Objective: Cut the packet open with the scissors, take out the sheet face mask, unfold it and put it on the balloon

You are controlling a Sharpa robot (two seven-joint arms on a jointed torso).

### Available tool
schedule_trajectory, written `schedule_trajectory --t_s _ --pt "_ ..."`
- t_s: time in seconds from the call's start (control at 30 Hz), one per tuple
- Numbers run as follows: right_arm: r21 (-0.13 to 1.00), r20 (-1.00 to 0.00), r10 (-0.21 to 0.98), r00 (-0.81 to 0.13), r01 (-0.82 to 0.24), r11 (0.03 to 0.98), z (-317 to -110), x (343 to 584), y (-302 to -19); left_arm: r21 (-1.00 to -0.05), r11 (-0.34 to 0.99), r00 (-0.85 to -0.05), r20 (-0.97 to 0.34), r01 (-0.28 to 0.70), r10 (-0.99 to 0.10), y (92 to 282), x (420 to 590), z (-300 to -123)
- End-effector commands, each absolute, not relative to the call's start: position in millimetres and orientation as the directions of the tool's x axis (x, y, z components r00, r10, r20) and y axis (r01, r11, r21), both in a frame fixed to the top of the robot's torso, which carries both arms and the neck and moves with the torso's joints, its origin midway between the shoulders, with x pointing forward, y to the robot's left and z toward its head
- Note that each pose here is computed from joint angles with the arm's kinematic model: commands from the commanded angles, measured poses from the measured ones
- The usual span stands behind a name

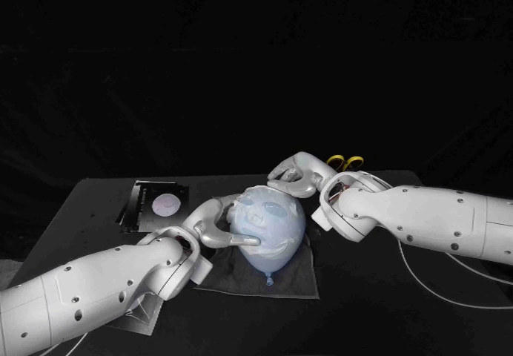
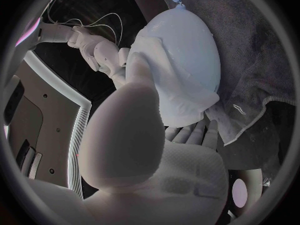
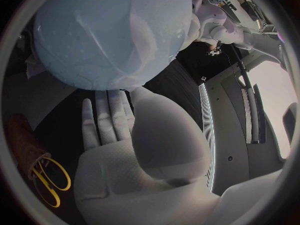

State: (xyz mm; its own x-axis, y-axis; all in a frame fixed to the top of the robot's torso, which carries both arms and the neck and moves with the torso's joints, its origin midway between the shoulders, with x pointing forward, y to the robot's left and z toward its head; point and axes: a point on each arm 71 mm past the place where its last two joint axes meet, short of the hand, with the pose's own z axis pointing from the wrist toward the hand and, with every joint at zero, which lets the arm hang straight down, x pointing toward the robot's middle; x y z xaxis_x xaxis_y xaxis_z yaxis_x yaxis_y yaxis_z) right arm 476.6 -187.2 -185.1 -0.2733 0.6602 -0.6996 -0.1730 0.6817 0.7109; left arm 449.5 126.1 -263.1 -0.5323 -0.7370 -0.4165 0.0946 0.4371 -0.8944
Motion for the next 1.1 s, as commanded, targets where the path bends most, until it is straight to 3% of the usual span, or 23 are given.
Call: schedule_trajectory --t_s 0.03,0.33,0.57,0.83,1.1 --pt "0.697 -0.711 0.631 -0.310 -0.194 0.690 -188.3 473.6 -183.2 -0.892 0.443 -0.553 -0.414 0.088 -0.723 123.0 448.0 -264.4" --pt "0.621 -0.784 0.582 -0.217 -0.237 0.747 -184.2 474.1 -187.8 -0.893 0.441 -0.552 -0.413 0.091 -0.724 121.9 447.3 -263.9" --pt "0.673 -0.738 0.652 -0.175 -0.260 0.692 -179.0 473.8 -190.6 -0.894 0.439 -0.552 -0.413 0.094 -0.724 120.6 447.5 -263.8" --pt "0.755 -0.656 0.721 -0.223 -0.197 0.626 -179.5 475.1 -191.2 -0.894 0.439 -0.554 -0.413 0.093 -0.723 119.8 447.3 -264.1" --pt "0.758 -0.642 0.699 -0.315 -0.121 0.641 -182.4 481.0 -183.8 -0.893 0.440 -0.556 -0.412 0.091 -0.722 118.6 447.4 -264.6"
